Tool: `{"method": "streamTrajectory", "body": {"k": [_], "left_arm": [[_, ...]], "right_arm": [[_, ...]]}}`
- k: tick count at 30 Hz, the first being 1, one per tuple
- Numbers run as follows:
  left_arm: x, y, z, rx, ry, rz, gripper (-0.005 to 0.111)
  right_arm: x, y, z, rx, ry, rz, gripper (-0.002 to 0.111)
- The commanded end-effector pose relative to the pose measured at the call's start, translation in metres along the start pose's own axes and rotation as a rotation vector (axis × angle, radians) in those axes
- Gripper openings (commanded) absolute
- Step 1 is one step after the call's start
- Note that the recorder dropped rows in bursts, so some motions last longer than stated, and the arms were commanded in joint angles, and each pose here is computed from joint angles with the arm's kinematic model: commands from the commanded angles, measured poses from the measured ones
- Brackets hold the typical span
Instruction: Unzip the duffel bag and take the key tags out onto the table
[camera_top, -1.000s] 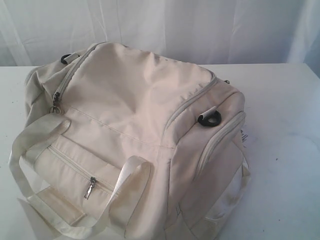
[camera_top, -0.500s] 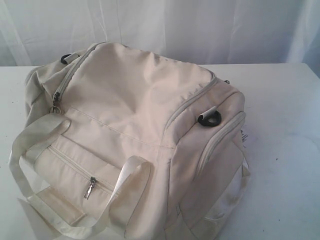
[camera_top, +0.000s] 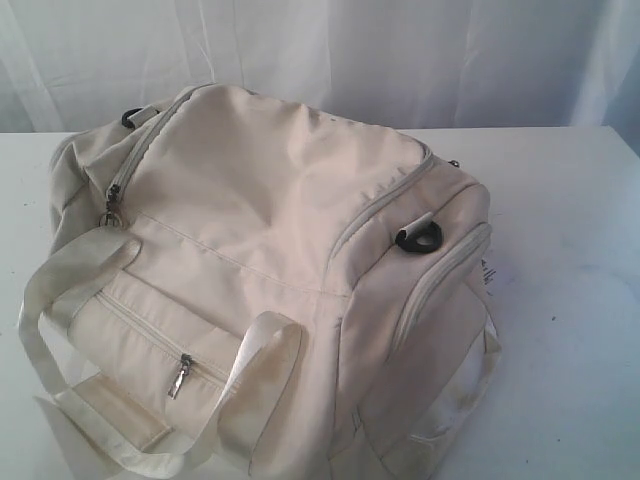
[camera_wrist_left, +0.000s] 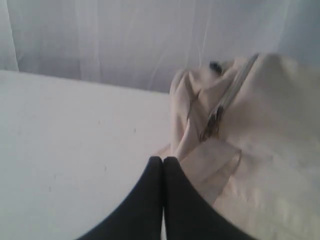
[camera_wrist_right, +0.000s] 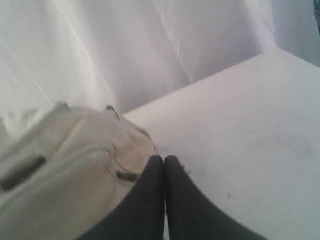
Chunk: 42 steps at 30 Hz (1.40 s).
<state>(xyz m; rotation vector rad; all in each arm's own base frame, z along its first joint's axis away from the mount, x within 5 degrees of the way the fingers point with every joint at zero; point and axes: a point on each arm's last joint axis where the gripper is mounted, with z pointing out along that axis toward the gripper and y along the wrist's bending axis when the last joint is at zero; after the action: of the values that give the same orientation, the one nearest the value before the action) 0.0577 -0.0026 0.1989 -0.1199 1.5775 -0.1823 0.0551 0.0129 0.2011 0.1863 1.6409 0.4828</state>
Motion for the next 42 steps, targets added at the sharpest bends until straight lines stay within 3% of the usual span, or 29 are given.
{"method": "streamTrajectory", "body": {"k": [1, 4, 5, 7, 10, 12, 15, 18, 21, 27, 33, 42], "left_arm": [[-0.023, -0.002, -0.003, 0.029, -0.271, -0.044, 0.000], [-0.023, -0.003, -0.002, 0.022, -0.167, -0.039, 0.000], [-0.028, -0.004, 0.000, 0.016, -0.132, -0.006, 0.003], [-0.040, -0.007, 0.006, 0.007, -0.116, 0.080, 0.018], [-0.065, -0.012, 0.026, -0.006, -0.040, 0.212, 0.051], [-0.087, -0.016, 0.045, -0.011, -0.003, 0.229, 0.058], [-0.110, -0.020, 0.080, -0.013, 0.092, 0.228, 0.058], [-0.118, -0.023, 0.107, -0.010, 0.245, 0.226, 0.058], [-0.114, -0.023, 0.135, -0.009, 0.420, 0.221, 0.058], [-0.100, -0.022, 0.179, 0.005, 0.693, 0.243, 0.058], [-0.104, -0.023, 0.196, 0.008, 0.693, 0.255, 0.058], [-0.113, -0.024, 0.202, 0.001, 0.574, 0.260, 0.058]], "right_arm": [[-0.024, 0.002, -0.004, -0.067, -0.270, 0.257, 0.000], [-0.030, 0.004, -0.006, -0.087, -0.329, 0.274, 0.000], [-0.037, 0.010, -0.008, -0.094, -0.306, 0.221, 0.000], [-0.049, 0.019, -0.011, -0.085, -0.233, 0.143, 0.000], [-0.076, 0.036, -0.004, -0.078, -0.097, 0.084, 0.000], [-0.099, 0.051, 0.008, -0.112, -0.034, 0.034, 0.000], [-0.121, 0.074, 0.035, -0.163, 0.101, -0.041, 0.000], [-0.122, 0.091, 0.061, -0.204, 0.281, 0.058, 0.000], [-0.108, 0.107, 0.088, -0.239, 0.504, 0.162, 0.000], [-0.048, 0.123, 0.137, -0.270, 0.867, 0.204, 0.000], [-0.009, 0.128, 0.153, -0.328, 1.021, 0.055, 0.000], [-0.004, 0.131, 0.150, -0.419, 1.036, -0.072, 0.000]]}}
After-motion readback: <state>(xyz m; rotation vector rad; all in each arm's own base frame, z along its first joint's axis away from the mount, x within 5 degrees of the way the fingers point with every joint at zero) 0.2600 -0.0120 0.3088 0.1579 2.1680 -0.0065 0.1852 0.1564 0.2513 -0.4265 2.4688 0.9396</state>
